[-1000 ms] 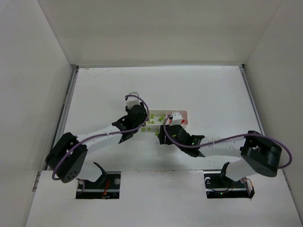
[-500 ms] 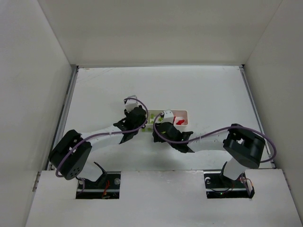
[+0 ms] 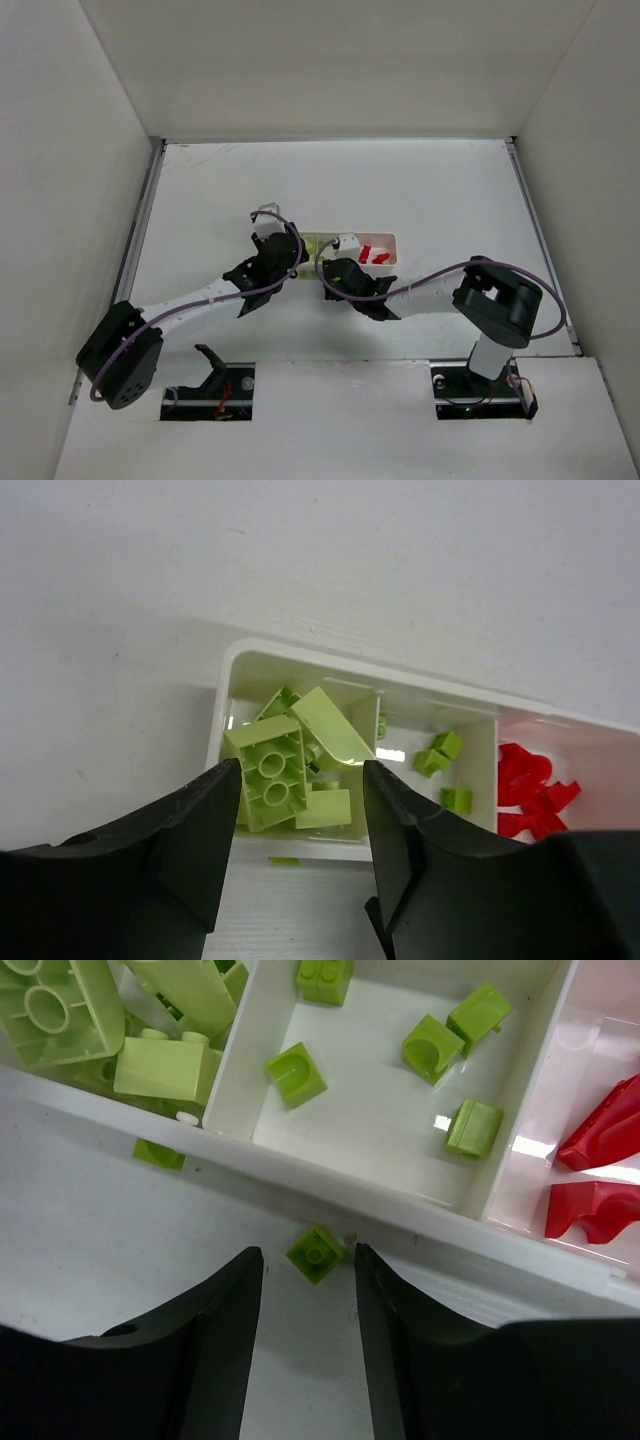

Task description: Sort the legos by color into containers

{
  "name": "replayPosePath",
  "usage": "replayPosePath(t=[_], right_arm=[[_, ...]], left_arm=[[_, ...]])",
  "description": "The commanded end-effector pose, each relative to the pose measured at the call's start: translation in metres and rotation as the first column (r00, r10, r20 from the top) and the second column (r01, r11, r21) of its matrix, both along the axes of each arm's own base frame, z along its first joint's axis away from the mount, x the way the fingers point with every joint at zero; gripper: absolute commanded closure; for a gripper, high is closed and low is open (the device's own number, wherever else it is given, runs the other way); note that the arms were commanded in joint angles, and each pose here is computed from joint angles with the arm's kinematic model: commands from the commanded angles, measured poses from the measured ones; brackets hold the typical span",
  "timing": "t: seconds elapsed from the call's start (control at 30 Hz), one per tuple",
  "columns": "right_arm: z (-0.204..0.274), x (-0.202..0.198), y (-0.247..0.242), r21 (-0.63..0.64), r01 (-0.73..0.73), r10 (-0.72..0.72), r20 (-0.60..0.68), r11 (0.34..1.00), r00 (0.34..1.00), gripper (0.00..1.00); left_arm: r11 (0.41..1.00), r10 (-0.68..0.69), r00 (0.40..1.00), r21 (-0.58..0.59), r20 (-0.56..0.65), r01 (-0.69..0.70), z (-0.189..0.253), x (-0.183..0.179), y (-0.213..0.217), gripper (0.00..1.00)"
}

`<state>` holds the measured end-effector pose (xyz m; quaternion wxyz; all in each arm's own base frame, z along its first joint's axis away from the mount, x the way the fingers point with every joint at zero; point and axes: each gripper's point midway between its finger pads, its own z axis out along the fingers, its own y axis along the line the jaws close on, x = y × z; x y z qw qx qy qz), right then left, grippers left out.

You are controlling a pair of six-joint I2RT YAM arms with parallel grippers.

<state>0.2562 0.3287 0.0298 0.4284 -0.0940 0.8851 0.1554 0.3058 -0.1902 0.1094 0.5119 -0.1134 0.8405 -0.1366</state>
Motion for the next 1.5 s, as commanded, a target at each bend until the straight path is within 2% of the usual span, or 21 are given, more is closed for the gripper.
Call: replayPosePath(t=[0.0, 0.1, 0.27, 0.33, 0.63, 0.73, 0.9, 0.97, 1.1, 1.17, 1.3, 1.47], right_arm=[[0.010, 0.009, 0.010, 0.004, 0.017, -0.017, 0.043, 1.000, 0.999, 0.54], [0.006, 0.009, 0.010, -0.013, 0.034, -0.033, 0.053, 0.999, 0.998, 0.55], [0.004, 0.004, 0.010, -0.031, 0.038, -0.036, 0.049, 0.999, 0.998, 0.69], [0.011, 0.000, 0.009, -0.023, 0.031, -0.029, 0.055, 0.999, 0.998, 0.72], [0.103, -0.017, -0.007, 0.171, 0.007, -0.031, 0.138, 0.985, 0.990, 0.72], [0.126, -0.001, -0.011, 0.215, 0.017, -0.055, 0.173, 0.976, 0.983, 0.72], [0.124, 0.033, -0.004, 0.178, 0.038, -0.072, 0.191, 0.983, 0.979, 0.70], [0.114, 0.048, -0.005, 0.151, 0.066, -0.095, 0.191, 0.986, 0.977, 0.66], [0.115, 0.058, -0.008, 0.171, 0.097, -0.130, 0.190, 0.980, 0.973, 0.43], [0.123, 0.056, -0.009, 0.188, 0.092, -0.130, 0.206, 0.978, 0.970, 0.37], [0.130, 0.043, -0.013, 0.208, 0.077, -0.123, 0.218, 0.975, 0.968, 0.37], [0.120, 0.015, -0.010, 0.216, 0.034, -0.079, 0.203, 0.976, 0.976, 0.46]], left_arm=[[1.000, -0.011, 0.999, -0.010, 0.045, 0.011, 0.013, -0.007, 0.001, 0.52], [0.999, -0.044, 0.998, -0.006, 0.042, 0.045, 0.012, -0.019, -0.002, 0.56], [0.996, -0.085, 0.996, 0.040, 0.014, 0.084, -0.005, -0.041, 0.002, 0.64], [0.994, -0.093, 0.996, 0.059, -0.010, 0.093, -0.015, -0.049, 0.006, 0.65], [0.986, -0.135, 0.989, 0.094, -0.056, 0.140, -0.039, -0.059, -0.004, 0.62], [0.978, -0.167, 0.984, 0.113, -0.062, 0.174, -0.043, -0.058, -0.017, 0.61], [0.977, -0.159, 0.984, 0.133, -0.075, 0.168, -0.054, -0.051, -0.022, 0.61], [0.978, -0.157, 0.985, 0.126, -0.067, 0.164, -0.054, -0.048, -0.024, 0.61], [0.977, -0.163, 0.984, 0.126, -0.066, 0.170, -0.055, -0.046, -0.025, 0.61], [0.976, -0.162, 0.985, 0.133, -0.067, 0.169, -0.057, -0.044, -0.024, 0.61], [0.974, -0.163, 0.984, 0.149, -0.075, 0.173, -0.061, -0.040, -0.026, 0.61], [0.973, -0.153, 0.985, 0.159, -0.083, 0.165, -0.070, -0.034, -0.028, 0.64]])
